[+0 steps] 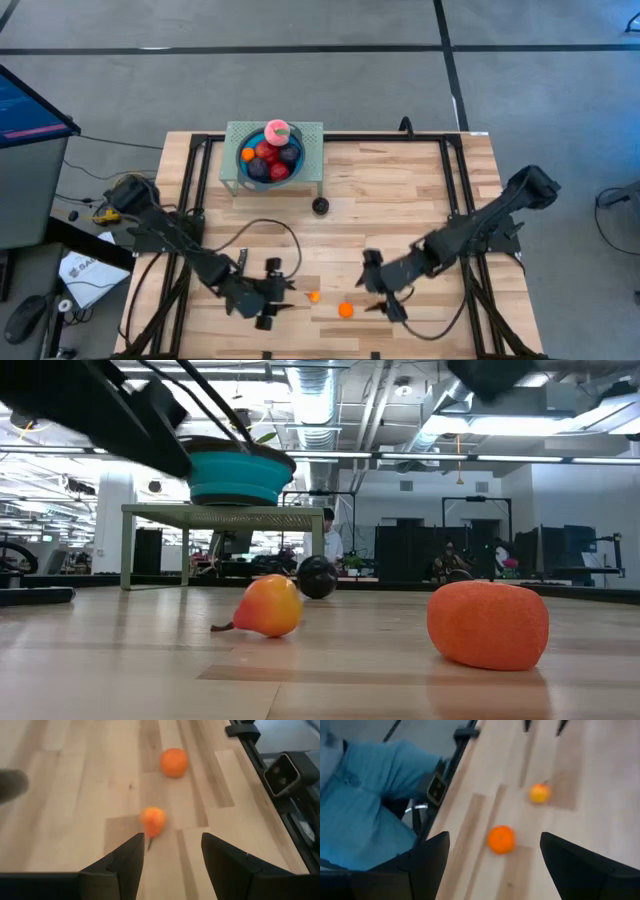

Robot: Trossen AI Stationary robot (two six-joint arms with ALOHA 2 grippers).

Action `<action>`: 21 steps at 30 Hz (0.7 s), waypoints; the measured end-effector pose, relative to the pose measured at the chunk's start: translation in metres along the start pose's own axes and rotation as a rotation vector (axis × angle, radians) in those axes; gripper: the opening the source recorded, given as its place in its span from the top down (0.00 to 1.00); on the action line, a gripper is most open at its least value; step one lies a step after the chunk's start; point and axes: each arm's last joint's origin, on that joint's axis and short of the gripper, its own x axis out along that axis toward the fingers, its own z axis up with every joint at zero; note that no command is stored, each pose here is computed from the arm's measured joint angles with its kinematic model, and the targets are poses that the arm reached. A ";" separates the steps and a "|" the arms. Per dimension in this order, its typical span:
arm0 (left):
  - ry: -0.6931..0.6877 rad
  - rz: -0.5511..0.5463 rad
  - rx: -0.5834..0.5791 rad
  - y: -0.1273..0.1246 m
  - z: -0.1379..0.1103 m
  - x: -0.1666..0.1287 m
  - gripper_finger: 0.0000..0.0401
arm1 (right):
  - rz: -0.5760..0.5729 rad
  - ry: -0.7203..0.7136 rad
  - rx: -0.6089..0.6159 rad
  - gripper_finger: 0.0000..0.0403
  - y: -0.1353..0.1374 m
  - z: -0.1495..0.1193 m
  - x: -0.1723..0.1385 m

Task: Pick & Place Fruit
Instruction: Put the orange into the blue strainer bowl on the shelf

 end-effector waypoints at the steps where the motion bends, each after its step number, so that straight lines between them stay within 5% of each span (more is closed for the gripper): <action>1: -0.007 -0.007 -0.012 0.001 -0.001 0.008 0.53 | 0.011 -0.001 -0.008 0.24 0.003 -0.008 0.011; 11: -0.090 0.015 -0.140 0.013 0.010 0.021 0.53 | 0.033 0.180 -0.183 0.20 -0.006 -0.043 0.089; 17: -0.129 0.040 -0.177 0.014 0.014 0.019 0.53 | 0.022 0.224 -0.251 0.04 -0.026 -0.046 0.106; 21: -0.144 0.064 -0.211 0.015 0.014 0.019 0.53 | 0.035 0.218 -0.329 0.03 -0.036 -0.046 0.113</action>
